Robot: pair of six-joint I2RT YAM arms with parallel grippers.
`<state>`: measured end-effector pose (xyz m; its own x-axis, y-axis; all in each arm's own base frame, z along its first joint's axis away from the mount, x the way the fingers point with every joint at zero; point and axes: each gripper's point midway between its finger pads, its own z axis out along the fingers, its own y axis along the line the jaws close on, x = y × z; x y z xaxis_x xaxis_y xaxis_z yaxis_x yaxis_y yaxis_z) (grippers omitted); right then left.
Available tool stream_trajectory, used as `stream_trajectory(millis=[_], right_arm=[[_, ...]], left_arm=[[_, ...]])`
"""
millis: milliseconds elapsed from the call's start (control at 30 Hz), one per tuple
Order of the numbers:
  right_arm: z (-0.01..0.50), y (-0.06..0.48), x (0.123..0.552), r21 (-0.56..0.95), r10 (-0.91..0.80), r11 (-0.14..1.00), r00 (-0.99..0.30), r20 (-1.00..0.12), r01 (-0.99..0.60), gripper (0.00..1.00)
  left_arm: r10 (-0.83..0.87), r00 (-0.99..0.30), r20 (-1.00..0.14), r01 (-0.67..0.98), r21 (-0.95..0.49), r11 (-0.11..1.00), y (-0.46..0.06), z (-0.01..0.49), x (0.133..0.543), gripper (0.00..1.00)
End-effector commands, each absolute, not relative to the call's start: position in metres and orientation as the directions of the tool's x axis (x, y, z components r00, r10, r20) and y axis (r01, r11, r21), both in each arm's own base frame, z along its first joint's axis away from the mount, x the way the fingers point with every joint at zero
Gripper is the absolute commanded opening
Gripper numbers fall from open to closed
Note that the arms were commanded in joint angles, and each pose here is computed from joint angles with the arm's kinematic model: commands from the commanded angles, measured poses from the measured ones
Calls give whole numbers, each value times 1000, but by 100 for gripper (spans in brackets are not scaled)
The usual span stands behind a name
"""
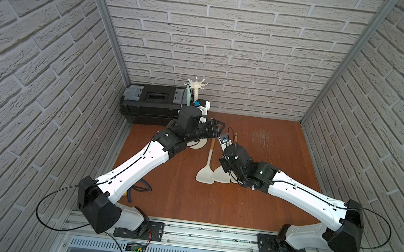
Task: Take the spatula off the kitchen utensil rack
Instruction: Take off the spatula from the rack.
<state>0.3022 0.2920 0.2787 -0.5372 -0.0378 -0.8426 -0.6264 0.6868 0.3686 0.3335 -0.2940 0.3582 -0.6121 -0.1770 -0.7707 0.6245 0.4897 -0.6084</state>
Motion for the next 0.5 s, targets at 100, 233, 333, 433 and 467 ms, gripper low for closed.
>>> stream_trajectory(millis=[100,233,333,433,467], right_arm=[[254,238,315,-133,-333,892,-430,-839,-432,3],[256,239,316,-271,-424,882,-398,-814,-386,3],[262,239,318,-337,-452,881,-384,-805,-332,3],[267,241,318,-368,-464,880,-375,-803,-300,3],[266,242,318,-379,-470,878,-374,-800,-294,3]], left_arm=[[-299,-601,-741,464,-628,625,-264,370,347,59],[-306,-616,-726,417,-630,655,-273,365,343,60],[-303,-633,-712,371,-623,688,-282,353,344,59],[-299,-675,-674,328,-638,697,-291,336,347,54],[-300,-687,-662,319,-645,694,-294,332,348,49]])
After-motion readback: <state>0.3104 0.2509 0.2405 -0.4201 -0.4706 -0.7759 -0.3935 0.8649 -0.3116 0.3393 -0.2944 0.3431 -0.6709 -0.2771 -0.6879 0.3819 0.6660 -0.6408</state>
